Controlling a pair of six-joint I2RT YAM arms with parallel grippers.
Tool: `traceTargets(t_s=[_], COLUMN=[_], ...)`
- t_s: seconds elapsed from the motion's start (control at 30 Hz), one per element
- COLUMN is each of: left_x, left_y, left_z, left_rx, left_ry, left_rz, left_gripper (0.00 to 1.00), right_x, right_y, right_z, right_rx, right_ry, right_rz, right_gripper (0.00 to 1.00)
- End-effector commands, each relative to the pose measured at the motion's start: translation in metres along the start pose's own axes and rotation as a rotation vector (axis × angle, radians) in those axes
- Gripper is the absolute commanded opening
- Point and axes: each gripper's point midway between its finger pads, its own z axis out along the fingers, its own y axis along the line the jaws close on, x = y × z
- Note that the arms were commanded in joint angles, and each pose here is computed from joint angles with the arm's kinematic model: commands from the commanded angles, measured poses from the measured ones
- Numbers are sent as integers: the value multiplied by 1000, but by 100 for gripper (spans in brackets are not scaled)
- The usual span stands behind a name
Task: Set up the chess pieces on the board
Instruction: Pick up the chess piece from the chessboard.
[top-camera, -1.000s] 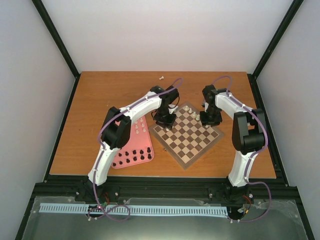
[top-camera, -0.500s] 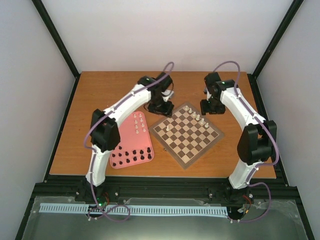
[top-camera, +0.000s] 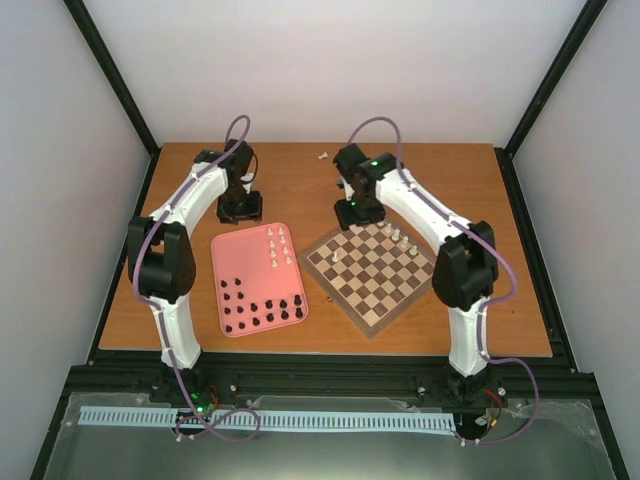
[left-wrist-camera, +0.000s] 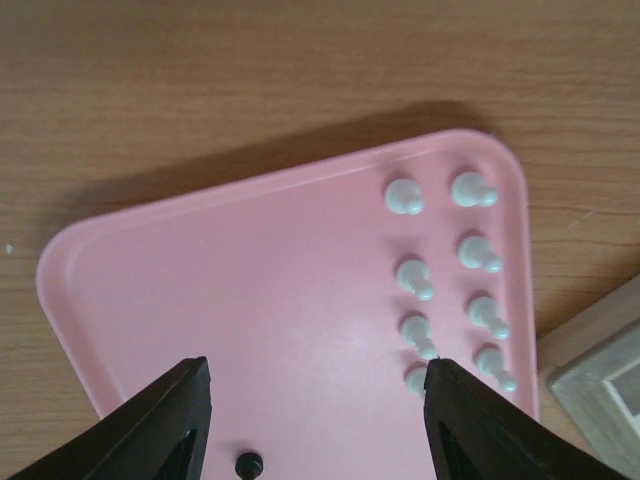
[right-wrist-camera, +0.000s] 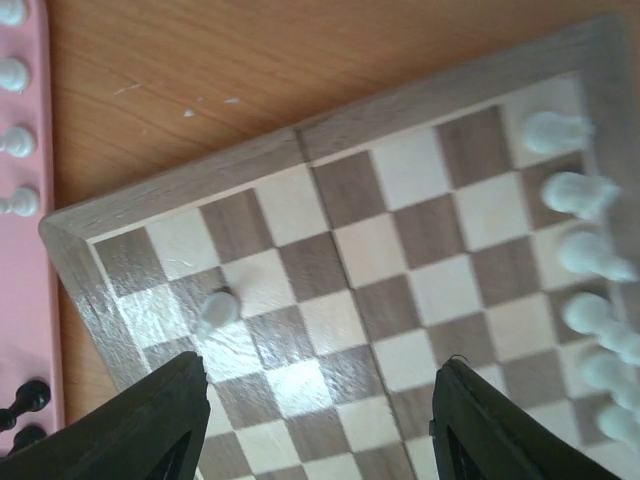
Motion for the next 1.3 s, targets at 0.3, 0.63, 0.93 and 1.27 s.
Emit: traceTargets(t_s=[0.3,0.63,0.93,1.27], left_x=[-14,-9,-10,-9], left_y=[-10,-7,-8,-8], left_z=[31,40,40,40], left_rx=[42,39,41,44], left_ry=[21,45,44,45], left_rz=[-30,-35,-30,-25], left_gripper=[58,57,57,57], right_x=[29,54,54,51], right_y=[72,68,66,61], right_z=[59,74,87,96], right_rx=[-99,-85,-76,-66], right_ry=[193,264,275,282], right_rz=[-122,-135,-143,-135], right_gripper=[59,37,34,29])
